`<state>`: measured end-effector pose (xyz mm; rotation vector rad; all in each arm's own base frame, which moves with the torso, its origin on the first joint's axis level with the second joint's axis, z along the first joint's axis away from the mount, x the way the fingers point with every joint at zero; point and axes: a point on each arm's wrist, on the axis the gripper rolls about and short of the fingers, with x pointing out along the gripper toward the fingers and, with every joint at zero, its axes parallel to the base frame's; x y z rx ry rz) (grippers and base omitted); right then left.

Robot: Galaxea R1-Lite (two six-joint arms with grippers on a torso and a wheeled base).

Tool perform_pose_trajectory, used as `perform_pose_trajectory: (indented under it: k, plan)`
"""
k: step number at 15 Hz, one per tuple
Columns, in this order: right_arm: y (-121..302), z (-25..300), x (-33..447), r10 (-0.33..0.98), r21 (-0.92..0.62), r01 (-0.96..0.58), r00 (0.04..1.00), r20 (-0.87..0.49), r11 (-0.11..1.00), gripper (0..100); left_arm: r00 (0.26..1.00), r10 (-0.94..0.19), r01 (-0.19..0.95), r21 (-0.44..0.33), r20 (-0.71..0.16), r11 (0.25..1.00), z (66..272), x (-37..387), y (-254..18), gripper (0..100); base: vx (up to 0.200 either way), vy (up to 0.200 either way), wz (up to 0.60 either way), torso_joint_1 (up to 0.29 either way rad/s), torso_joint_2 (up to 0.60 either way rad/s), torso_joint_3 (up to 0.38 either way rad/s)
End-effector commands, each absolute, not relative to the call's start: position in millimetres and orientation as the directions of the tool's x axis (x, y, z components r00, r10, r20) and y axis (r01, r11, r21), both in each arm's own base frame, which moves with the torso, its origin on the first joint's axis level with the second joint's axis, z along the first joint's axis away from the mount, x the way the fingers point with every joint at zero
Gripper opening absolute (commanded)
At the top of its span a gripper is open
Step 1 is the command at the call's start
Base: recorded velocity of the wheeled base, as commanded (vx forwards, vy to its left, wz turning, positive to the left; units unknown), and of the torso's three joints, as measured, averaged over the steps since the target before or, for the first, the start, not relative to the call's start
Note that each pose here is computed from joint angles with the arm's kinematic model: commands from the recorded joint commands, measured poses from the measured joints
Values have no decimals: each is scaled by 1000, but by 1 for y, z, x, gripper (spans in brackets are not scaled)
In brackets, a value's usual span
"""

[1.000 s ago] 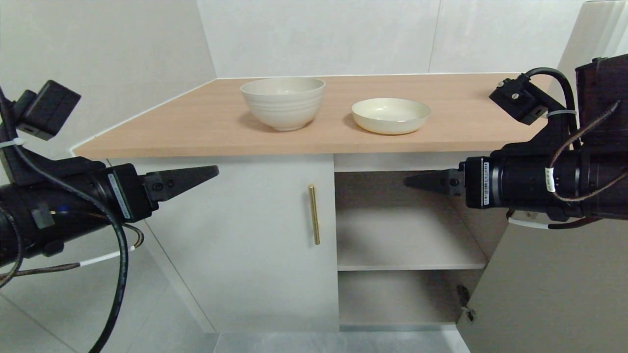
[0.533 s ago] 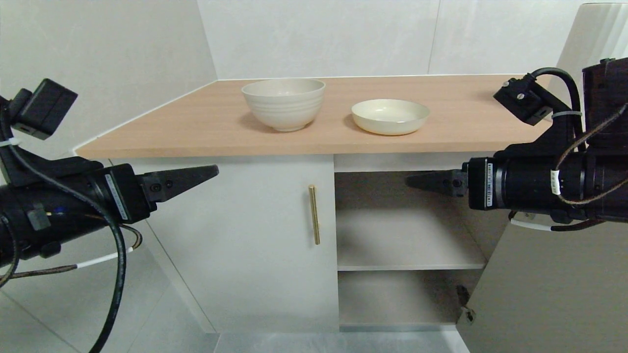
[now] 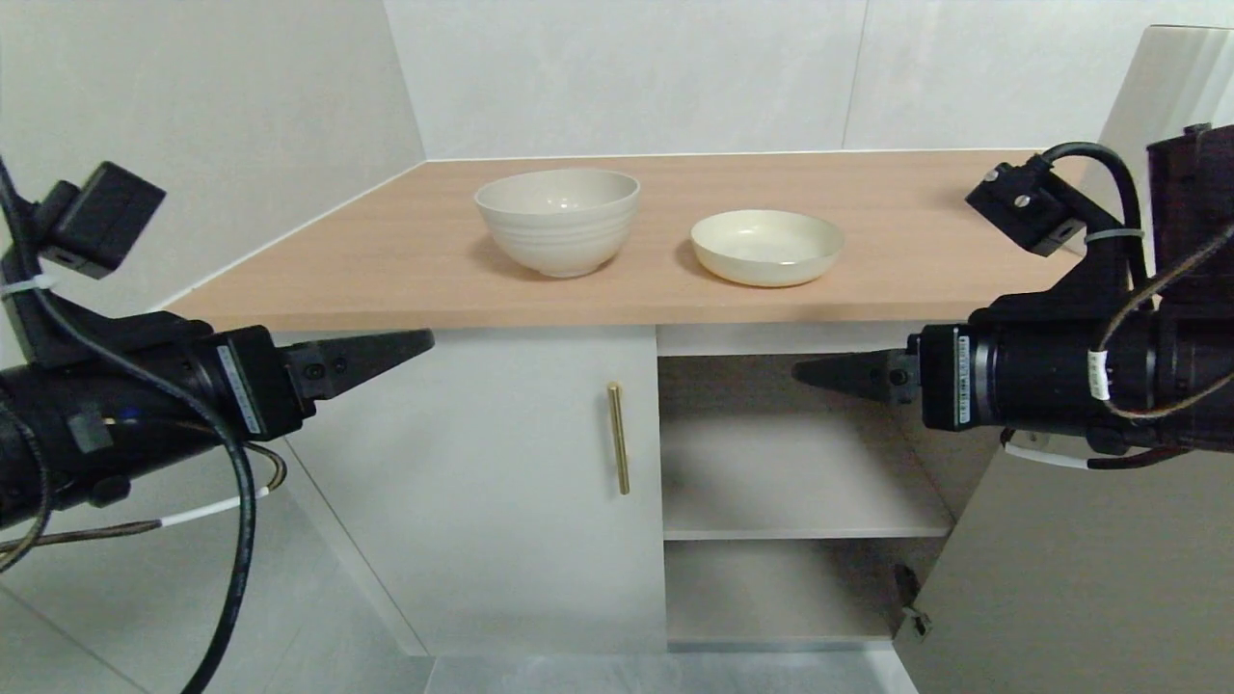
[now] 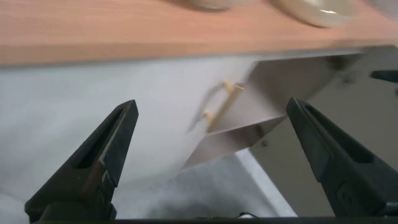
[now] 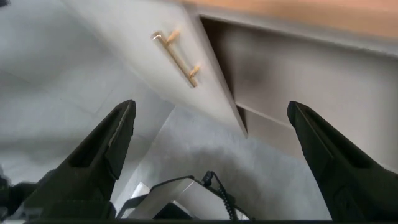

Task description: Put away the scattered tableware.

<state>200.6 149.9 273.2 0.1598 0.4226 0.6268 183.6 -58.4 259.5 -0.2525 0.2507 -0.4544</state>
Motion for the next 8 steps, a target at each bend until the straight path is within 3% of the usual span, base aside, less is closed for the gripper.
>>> perform_pose_trajectory:
  k: [1,4,8]
  plan:
    - [149,274,199,602,272,-538,729,-325,798,100,868,-461,399,-295,-182,868,259,184,-59,100,0,0,0,183,-476,-281]
    - [149,274,199,603,272,-538,730,-322,798,100,868,-461,398,-295,-185,868,258,185,-59,100,0,0,0,69,-520,-269]
    - [149,275,199,602,272,-538,732,-319,798,100,863,-460,392,-298,-207,870,254,191,-61,100,0,0,0,272,-472,-277]
